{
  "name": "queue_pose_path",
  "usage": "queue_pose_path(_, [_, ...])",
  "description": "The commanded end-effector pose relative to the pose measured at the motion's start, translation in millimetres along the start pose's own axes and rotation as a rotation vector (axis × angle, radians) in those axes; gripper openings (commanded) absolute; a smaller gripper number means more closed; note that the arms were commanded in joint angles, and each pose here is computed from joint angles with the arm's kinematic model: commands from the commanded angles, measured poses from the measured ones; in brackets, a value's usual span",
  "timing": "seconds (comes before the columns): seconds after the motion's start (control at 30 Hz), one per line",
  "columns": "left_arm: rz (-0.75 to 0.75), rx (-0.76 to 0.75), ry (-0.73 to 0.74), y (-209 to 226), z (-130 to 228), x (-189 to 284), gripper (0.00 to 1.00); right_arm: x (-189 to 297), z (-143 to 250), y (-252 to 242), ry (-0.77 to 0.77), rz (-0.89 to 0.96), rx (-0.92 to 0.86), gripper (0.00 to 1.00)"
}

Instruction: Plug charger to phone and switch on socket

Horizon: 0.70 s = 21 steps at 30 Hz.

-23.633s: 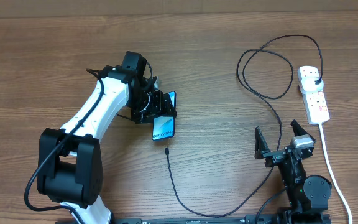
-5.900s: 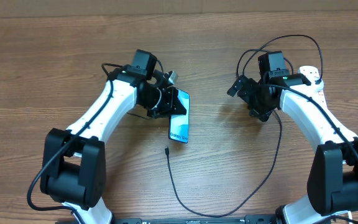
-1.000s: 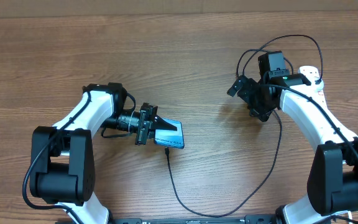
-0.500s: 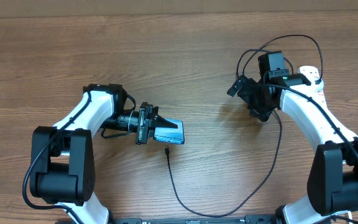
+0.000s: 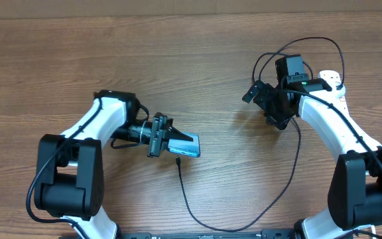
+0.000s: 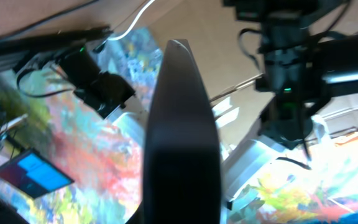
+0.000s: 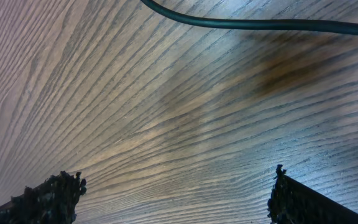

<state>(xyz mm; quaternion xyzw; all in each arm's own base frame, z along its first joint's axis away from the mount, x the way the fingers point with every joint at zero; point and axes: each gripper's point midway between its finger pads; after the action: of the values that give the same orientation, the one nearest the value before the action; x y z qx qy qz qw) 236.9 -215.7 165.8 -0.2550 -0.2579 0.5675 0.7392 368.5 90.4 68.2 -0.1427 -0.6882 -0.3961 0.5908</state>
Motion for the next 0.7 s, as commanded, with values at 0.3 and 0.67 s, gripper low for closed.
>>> queue_pose_path(0.3, [0.000,0.031,0.052,-3.2,16.7,-14.5,0.04,1.2,-4.0,1.3,-0.018,0.001,0.006,1.00])
queue_pose_path(0.67, [-0.004,0.033,0.049,-2.6,16.2,-14.3,0.04,1.2,-4.0,1.3,-0.018,0.001,0.006,1.00])
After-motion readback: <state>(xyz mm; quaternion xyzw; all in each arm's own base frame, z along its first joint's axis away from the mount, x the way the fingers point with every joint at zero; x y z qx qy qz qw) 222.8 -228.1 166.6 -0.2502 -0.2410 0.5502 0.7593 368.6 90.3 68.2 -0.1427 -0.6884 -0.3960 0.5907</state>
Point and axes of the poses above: each gripper's point midway between its finger pads, its own x axis back along the fingers, its own y axis along the line the jaws close on, z = x × y, and after that the axes turned 11 degrees about -x, right-handed
